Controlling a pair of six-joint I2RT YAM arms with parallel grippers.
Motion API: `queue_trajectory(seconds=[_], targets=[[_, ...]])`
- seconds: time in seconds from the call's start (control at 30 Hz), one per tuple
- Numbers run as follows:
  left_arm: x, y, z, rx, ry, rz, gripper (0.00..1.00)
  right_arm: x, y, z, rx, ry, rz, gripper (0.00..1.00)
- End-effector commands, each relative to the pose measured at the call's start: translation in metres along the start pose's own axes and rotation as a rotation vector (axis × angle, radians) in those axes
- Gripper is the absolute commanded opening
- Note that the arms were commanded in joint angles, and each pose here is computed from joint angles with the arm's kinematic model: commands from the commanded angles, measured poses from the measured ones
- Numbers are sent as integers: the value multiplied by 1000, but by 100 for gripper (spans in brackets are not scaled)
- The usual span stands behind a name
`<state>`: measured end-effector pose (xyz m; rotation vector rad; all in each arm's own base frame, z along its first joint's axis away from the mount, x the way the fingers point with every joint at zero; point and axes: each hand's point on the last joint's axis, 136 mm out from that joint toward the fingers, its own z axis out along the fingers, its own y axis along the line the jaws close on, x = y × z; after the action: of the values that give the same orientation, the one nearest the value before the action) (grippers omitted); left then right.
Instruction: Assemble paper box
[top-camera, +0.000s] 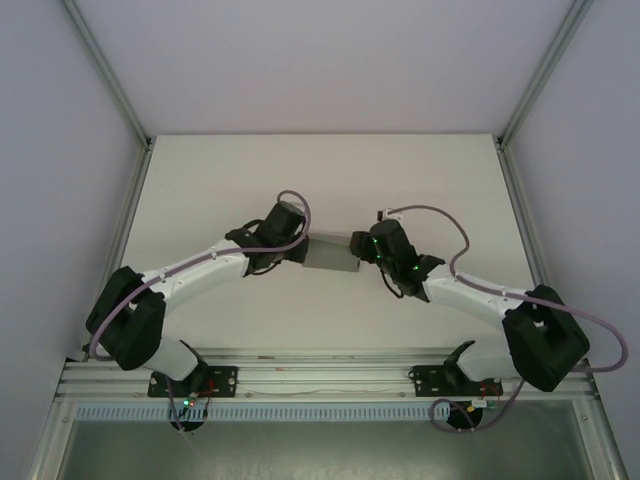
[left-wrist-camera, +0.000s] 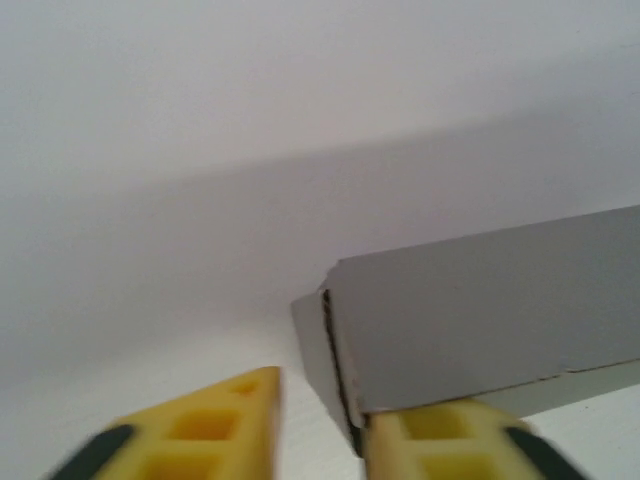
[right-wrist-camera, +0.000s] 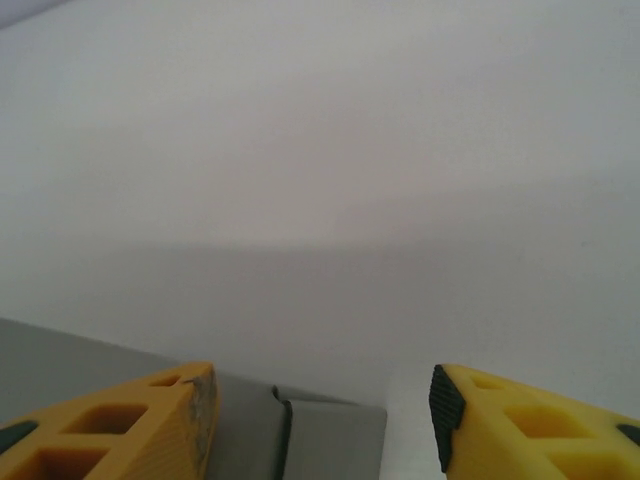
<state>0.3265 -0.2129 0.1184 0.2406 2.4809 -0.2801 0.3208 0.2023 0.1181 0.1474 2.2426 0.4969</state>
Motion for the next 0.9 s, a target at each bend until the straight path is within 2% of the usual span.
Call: queue_trajectory(seconds=[0.0,0.13,0.2,0.27,0.3,0.43,0.5,0.63,0.7,0.8,0.87], targets=[[5,-5,-24,23,29,34,42,43,-23,11,45,109,24,56],[-6,1,-50,11,-19,10,68,57,-32,16,42,120,-4,56],[-12,2,-58,8,-43,-25,85,58,-35,16,44,108,-15,55],[-18,3,-60,15,-65,-61,97,59,-36,16,44,109,-31,55],[-22,4,-57,22,-78,-84,100,59,-36,15,42,108,-43,55],[-27,5,-35,85,-53,-157,100,61,-37,14,36,102,-71,55],[-27,7,-18,124,-41,-185,96,60,-38,14,36,97,-82,55],[-10,9,8,224,49,-232,73,64,-44,14,59,101,-86,54],[7,6,17,252,89,-225,61,66,-48,15,71,95,-73,52],[36,3,28,307,130,-254,53,73,-53,19,71,99,-68,49],[55,4,33,326,145,-261,40,80,-55,22,59,106,-74,46]])
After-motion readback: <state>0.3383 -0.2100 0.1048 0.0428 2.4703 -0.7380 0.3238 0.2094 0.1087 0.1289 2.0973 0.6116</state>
